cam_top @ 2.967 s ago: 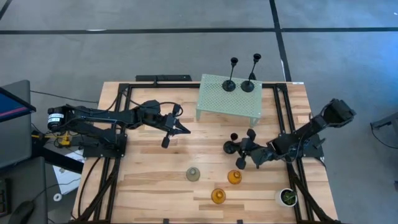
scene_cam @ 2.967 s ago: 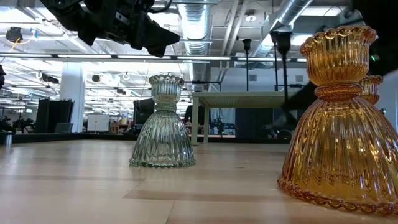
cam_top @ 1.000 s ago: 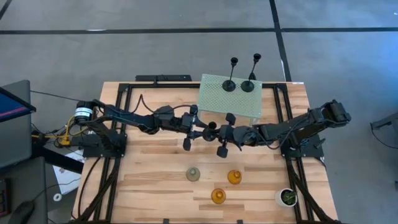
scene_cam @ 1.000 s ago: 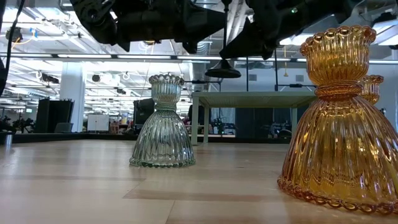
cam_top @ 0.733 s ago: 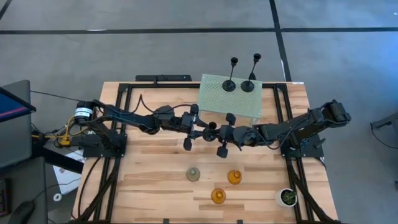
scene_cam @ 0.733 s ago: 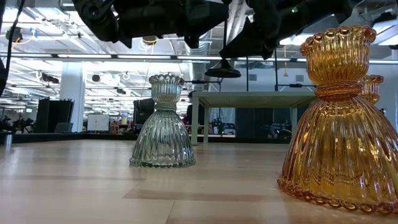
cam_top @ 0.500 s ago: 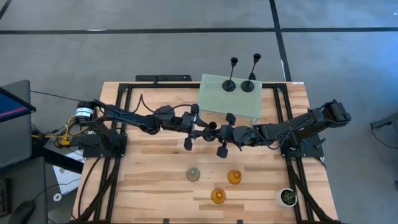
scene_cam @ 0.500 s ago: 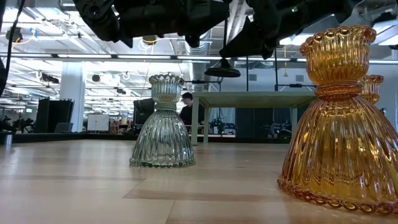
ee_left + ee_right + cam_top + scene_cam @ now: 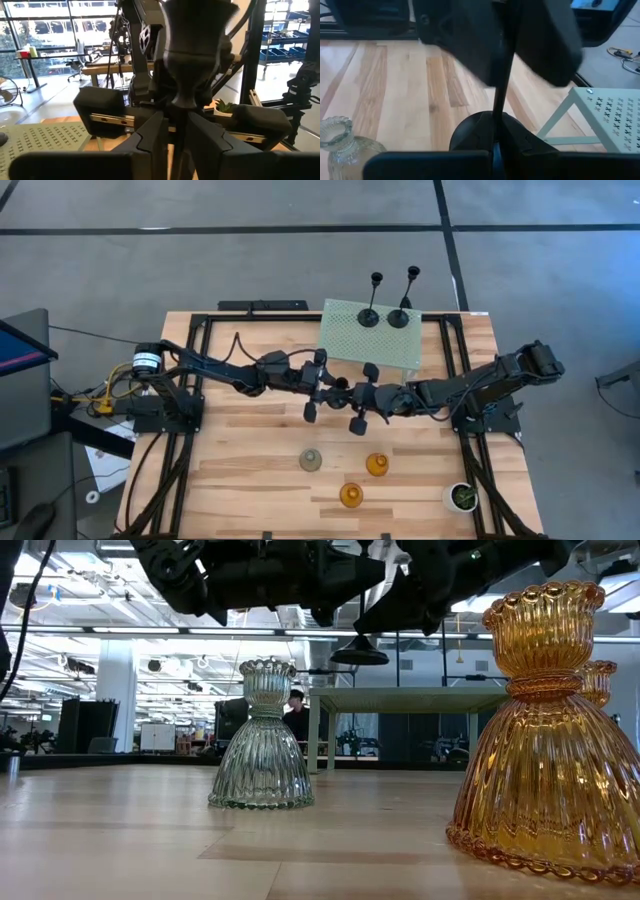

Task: Pick & Place candle stick holders
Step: Put the top right black candle holder on the shelf

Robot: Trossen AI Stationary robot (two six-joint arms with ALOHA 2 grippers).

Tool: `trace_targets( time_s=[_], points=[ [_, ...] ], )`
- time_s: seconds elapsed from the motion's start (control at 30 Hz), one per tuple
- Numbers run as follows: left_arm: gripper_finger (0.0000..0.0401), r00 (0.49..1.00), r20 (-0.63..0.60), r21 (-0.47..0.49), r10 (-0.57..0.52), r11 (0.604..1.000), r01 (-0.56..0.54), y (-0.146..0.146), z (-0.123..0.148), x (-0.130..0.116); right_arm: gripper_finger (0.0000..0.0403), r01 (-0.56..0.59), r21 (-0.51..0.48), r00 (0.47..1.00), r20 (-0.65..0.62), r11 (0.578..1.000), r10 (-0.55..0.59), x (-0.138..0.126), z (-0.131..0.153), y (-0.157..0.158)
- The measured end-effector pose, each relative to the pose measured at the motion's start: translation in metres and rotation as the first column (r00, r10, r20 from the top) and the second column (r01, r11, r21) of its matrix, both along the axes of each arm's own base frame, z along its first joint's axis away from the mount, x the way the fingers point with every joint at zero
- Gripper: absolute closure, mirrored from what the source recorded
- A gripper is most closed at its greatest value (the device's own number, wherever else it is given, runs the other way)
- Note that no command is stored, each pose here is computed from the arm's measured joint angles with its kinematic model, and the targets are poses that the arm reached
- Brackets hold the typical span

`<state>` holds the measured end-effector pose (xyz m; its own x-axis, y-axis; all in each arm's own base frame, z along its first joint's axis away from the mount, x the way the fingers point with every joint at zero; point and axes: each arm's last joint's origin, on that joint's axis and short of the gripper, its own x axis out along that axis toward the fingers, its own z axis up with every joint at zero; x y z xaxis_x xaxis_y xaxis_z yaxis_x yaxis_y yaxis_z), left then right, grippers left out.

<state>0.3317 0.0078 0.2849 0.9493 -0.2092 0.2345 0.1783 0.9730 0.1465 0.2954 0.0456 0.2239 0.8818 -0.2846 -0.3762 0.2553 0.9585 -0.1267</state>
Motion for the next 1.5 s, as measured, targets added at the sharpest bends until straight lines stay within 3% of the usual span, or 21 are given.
trace_targets(
  time_s=[0.63,1.07,1.5],
  points=[
    [0.0380,1.000,0.002,0.004,0.002,1.000,-0.002,0.0001,0.0001,0.0000,0.0403,0.002,0.002,1.000,0.000,1.000,-0.002,0.0000,-0.0001,-0.0004],
    [0.0386,1.000,0.002,0.003,0.002,1.000,-0.002,0.0003,0.0002,-0.0001,0.0402,0.002,0.002,1.000,0.000,1.000,-0.002,0.0000,-0.0001,-0.0003],
    [0.0388,1.000,-0.013,-0.003,0.004,1.000,-0.004,0.0026,-0.0011,0.0001,0.0315,-0.018,-0.005,1.000,-0.010,1.000,0.018,-0.0048,0.0030,0.0055]
  ],
)
